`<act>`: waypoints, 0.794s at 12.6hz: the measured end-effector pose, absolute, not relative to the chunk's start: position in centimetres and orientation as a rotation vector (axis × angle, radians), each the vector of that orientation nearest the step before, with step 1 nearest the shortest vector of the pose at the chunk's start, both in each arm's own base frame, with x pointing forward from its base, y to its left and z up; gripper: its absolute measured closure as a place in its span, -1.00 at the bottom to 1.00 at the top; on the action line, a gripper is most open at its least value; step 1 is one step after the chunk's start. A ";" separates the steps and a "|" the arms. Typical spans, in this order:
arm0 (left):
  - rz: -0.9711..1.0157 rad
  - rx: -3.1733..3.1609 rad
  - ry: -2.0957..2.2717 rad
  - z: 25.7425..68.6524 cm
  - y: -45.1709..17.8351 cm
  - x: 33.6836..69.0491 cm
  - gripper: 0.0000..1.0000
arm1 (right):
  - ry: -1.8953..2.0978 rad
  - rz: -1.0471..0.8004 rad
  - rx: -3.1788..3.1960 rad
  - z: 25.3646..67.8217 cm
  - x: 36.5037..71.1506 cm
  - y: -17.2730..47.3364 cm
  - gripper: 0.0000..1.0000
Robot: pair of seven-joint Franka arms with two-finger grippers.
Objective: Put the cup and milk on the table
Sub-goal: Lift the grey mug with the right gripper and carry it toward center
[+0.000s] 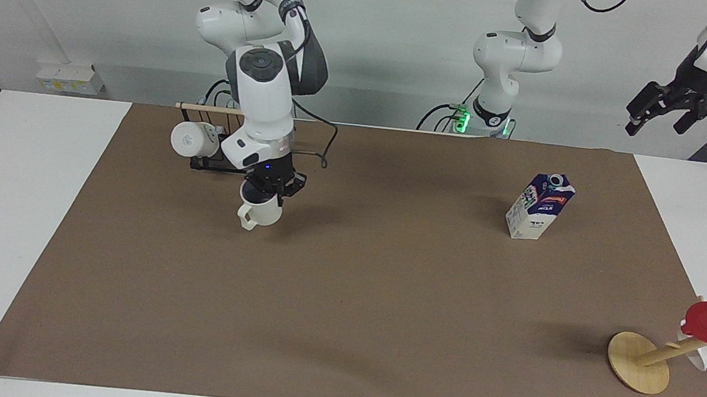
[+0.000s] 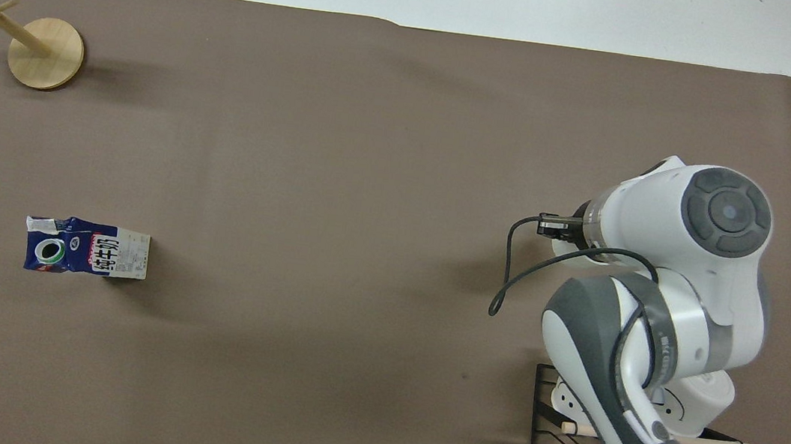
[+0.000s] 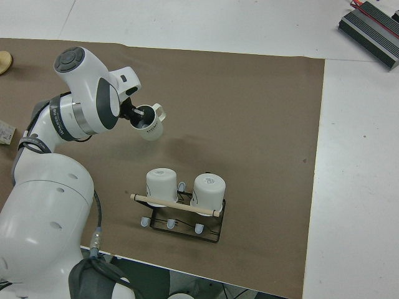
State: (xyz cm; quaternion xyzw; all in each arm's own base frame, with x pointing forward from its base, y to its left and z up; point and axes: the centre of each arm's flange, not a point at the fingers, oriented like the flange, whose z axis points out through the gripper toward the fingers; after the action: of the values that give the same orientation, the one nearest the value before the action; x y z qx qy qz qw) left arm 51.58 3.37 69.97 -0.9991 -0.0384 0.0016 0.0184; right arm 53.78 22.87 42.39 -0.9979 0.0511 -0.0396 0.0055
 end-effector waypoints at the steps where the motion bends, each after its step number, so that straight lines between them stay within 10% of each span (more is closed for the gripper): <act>1: 0.005 -3.102 -0.116 70.0 3.3 51.6 -1.00 | 0.179 -0.122 -3.121 42.2 53.0 24.7 0.91; 10: 0.006 -3.107 -0.080 69.9 2.1 51.6 -1.00 | 0.328 -0.179 -3.068 36.3 48.1 37.5 0.91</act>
State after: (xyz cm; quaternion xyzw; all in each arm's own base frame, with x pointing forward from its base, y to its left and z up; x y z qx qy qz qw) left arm 51.62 2.09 69.93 -0.9995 -0.0256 0.0020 0.0167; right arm 48.12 37.50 36.30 -0.9924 0.1060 -0.0578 0.0253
